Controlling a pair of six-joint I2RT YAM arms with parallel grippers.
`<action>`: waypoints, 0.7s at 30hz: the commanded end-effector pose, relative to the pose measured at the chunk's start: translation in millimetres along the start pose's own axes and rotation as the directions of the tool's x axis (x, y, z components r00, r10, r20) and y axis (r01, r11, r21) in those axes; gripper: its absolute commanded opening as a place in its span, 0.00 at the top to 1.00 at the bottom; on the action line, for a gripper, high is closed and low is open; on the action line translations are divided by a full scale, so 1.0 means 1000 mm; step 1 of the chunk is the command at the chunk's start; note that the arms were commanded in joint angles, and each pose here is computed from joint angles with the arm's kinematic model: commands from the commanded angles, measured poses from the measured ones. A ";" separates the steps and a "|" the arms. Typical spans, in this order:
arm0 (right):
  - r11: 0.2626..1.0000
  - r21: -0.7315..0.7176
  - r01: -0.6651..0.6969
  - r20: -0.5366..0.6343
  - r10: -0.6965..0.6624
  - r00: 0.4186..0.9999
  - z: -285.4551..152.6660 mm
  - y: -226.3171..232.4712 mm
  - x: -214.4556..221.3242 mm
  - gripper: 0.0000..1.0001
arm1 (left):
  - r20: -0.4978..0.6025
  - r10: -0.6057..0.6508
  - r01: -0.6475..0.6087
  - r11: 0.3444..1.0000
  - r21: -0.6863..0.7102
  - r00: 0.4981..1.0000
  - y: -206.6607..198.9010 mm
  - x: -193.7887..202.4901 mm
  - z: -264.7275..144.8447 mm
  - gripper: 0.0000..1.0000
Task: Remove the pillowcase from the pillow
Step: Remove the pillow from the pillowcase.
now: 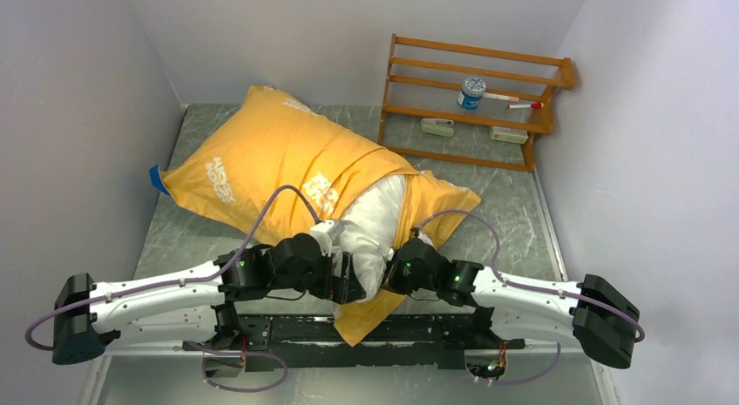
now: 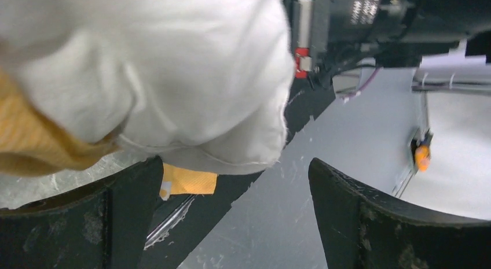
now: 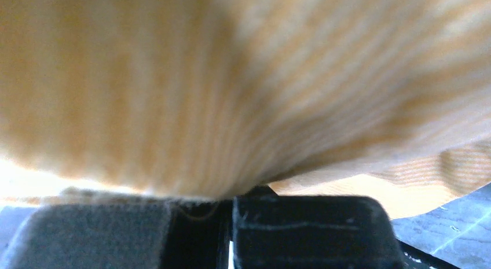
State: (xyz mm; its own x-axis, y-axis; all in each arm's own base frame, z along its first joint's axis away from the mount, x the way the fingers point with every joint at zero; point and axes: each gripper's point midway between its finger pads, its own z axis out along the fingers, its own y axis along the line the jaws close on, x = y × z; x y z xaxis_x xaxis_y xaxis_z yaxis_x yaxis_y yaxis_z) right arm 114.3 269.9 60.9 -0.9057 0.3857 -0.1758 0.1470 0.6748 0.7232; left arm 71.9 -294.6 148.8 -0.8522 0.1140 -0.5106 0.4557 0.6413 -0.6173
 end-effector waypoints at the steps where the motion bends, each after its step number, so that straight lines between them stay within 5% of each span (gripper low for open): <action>1: 0.996 -0.082 0.018 -0.046 -0.022 0.999 -0.008 0.019 0.007 1.00 | 0.130 -0.191 0.192 0.981 0.005 0.973 0.005 -0.013 0.009 0.01; 8: 0.993 -0.112 0.043 -0.052 -0.049 0.997 -0.014 0.028 0.005 1.00 | 0.194 -0.237 0.211 0.967 0.143 0.952 -0.026 -0.037 0.046 0.04; 13: 0.998 -0.002 0.057 0.001 -0.057 0.998 -0.014 0.011 -0.006 1.00 | 0.253 -0.121 0.107 0.992 0.067 0.960 -0.045 -0.072 0.047 0.92; 16: 0.992 0.123 -0.008 0.080 -0.002 0.997 -0.012 -0.021 -0.017 1.00 | 0.304 -0.063 0.091 0.993 -0.080 0.951 -0.028 -0.087 0.020 0.95; 21: 0.975 0.200 -0.101 0.119 0.078 0.990 -0.002 -0.066 -0.018 1.00 | 0.456 -0.064 0.134 0.983 -0.123 0.888 -0.016 -0.114 -0.064 0.95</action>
State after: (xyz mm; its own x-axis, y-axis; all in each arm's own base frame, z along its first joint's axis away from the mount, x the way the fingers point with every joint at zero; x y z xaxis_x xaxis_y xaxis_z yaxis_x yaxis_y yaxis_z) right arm 132.1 253.4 70.6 -0.8526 0.4723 -0.2238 0.1891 0.6780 0.7103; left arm 124.5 -314.6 172.8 -0.8047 -0.1035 -0.5847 0.3218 0.7516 -0.5759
